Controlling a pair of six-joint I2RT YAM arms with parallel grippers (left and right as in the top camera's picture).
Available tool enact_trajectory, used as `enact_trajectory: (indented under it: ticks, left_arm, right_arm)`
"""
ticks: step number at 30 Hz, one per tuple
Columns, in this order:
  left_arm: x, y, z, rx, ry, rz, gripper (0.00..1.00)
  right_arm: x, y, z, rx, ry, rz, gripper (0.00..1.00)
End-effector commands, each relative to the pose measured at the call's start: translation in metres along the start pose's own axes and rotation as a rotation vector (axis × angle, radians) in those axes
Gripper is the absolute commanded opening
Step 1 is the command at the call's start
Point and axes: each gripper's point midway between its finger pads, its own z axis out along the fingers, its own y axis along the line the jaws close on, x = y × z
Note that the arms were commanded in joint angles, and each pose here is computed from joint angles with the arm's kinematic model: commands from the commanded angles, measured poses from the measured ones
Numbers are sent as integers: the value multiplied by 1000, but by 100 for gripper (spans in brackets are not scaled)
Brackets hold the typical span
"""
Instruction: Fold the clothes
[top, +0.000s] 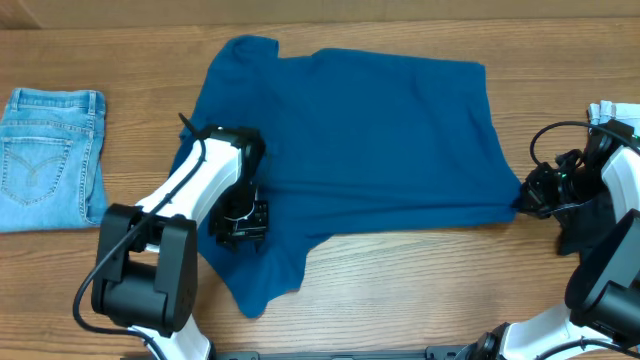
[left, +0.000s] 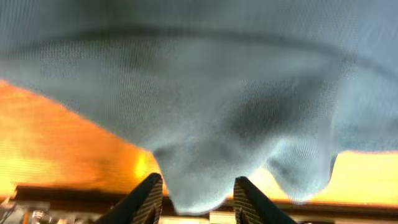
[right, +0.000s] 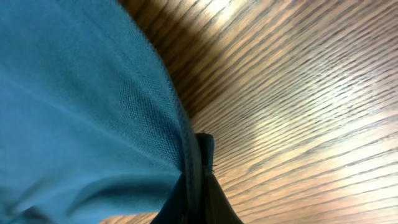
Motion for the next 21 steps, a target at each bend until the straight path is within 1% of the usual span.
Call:
enact_trajectory:
  ticks: [1,3,5,6,7,9,11,12,13,14,18,21]
  left_arm:
    - [26,10,-13,-41,27,-39,41]
    - [33,30,-16,-147,34,-127,42]
    - [34,48,-22,-246,-8,-232,43]
    - [32,56,-25,-285,-43,-286,54]
    - [30,56,-25,-273,-47,-297,56]
    - [23,60,-20,-253,-64,-319,57]
    - [3,58,-12,-169,-112,-343,57]
    - [-4,55,-9,-138,-128,-335,57]
    - [-13,46,-4,-65,-144,-320,58]
    - [-17,43,5,-28,-149,-321,58]
    - [-15,50,40,-23,-143,-346,58]
    - [-25,49,57,0,-195,-349,57]
  right_arm:
    - [-9,-1,-10,23,-52,-19,4]
    - [-10,-1,-11,22,-56,-21,4]
    - [-11,0,-11,21,-62,-23,4]
    - [-11,0,-11,21,-63,-23,4]
    - [-11,0,-11,20,-63,-23,4]
    - [-11,0,-11,19,-62,-23,4]
    - [-11,2,-11,8,-59,-23,4]
    - [-11,3,-11,4,-60,-24,4]
    - [-11,3,-11,0,-61,-25,4]
    - [-11,3,-11,0,-61,-25,4]
    - [-11,3,-11,1,-61,-25,4]
    - [-14,4,-11,-1,-70,-32,4]
